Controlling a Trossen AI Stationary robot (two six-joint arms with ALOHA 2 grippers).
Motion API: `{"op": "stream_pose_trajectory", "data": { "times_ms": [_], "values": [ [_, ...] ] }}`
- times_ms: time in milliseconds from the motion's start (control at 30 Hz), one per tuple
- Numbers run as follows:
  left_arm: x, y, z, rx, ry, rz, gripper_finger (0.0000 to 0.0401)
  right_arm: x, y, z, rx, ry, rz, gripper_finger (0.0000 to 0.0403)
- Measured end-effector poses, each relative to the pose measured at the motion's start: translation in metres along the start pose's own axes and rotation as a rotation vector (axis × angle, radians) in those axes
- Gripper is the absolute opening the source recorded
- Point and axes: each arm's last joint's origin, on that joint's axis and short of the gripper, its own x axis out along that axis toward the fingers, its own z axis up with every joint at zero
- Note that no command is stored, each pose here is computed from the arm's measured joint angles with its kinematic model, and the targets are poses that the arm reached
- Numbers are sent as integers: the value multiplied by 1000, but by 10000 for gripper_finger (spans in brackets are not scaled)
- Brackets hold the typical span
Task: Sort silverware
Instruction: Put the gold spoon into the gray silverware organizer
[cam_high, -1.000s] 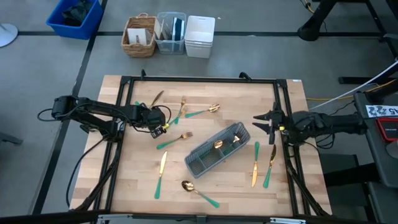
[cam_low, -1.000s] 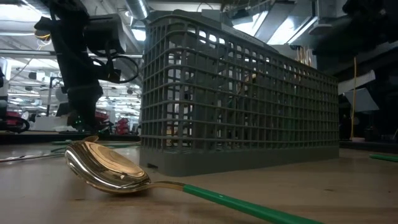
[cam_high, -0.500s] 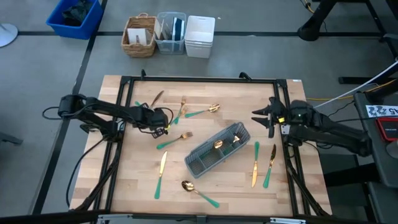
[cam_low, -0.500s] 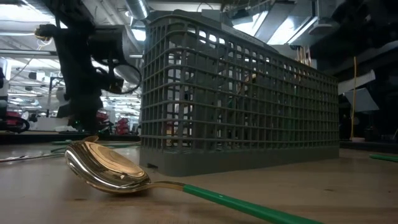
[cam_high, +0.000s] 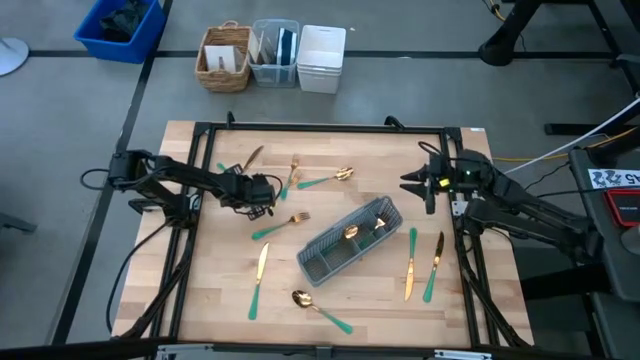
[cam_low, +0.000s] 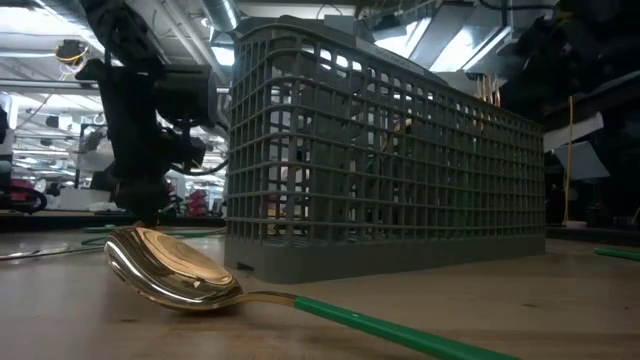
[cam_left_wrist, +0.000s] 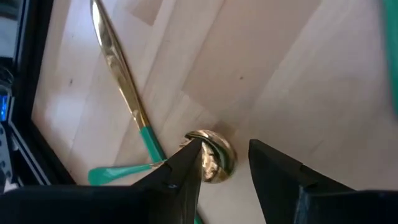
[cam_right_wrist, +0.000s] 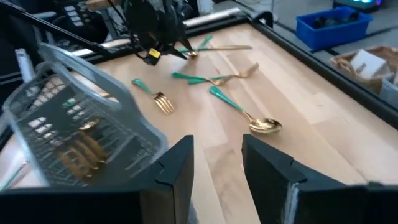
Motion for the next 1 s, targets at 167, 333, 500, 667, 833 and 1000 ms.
{"op": "stream_pose_trajectory", "data": {
  "times_ms": [167,333,500,667,833,1000],
  "values": [
    [7,7,3,-38,20,22,124,8,-6,-2,16,46,-21,136],
    [12,16,4,-80,45,37,121,14,-8,-5,14,85,-1,136],
    [16,20,5,-104,75,-2,75,15,-8,-5,15,89,14,136],
    [16,21,4,-102,82,-4,12,15,-8,-5,2,89,14,136],
    [16,21,5,-108,83,-15,20,15,-8,-5,-2,89,15,136],
    [16,20,5,-126,79,-12,8,15,-8,-5,-7,90,15,136]
  ]
}}
